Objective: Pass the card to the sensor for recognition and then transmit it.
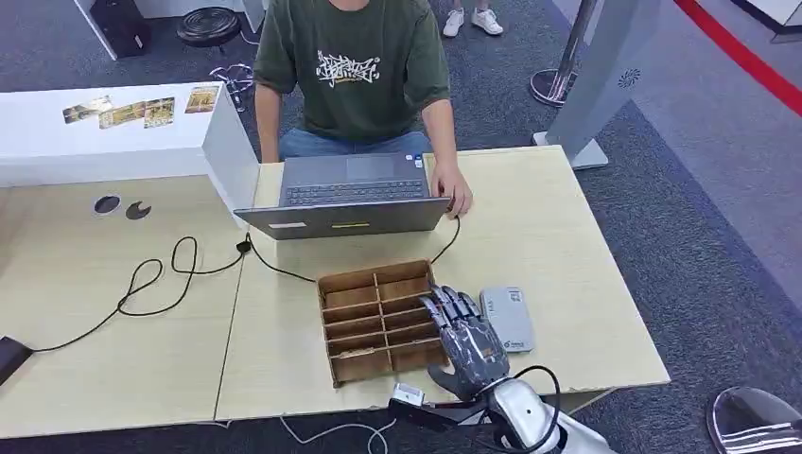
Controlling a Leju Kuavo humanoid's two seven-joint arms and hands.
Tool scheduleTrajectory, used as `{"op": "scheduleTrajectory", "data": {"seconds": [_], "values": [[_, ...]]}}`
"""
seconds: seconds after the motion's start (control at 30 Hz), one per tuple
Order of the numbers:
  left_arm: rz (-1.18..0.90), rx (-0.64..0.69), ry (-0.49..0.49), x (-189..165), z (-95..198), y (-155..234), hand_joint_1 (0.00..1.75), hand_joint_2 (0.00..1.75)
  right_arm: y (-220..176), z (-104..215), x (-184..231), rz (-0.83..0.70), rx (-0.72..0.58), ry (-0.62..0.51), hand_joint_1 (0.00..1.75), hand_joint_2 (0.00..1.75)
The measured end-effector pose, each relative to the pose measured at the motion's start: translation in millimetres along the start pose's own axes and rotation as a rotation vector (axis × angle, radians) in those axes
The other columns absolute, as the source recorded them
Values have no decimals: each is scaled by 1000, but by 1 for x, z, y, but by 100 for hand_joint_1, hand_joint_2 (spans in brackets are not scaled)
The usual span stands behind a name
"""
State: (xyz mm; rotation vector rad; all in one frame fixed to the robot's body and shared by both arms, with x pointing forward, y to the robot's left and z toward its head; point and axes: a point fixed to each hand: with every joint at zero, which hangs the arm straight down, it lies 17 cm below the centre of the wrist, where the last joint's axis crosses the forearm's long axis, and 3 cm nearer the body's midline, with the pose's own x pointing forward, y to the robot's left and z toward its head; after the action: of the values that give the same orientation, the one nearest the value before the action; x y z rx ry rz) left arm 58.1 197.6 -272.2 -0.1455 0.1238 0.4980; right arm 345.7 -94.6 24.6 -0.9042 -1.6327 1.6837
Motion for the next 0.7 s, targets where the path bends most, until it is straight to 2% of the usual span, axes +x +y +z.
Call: {"op": "scheduleTrajectory", "data": {"seconds": [0.7], "values": [[11, -2, -1, 0, 0, 0, 0, 0, -1, 5, -7, 7, 11, 5, 0, 175]]}}
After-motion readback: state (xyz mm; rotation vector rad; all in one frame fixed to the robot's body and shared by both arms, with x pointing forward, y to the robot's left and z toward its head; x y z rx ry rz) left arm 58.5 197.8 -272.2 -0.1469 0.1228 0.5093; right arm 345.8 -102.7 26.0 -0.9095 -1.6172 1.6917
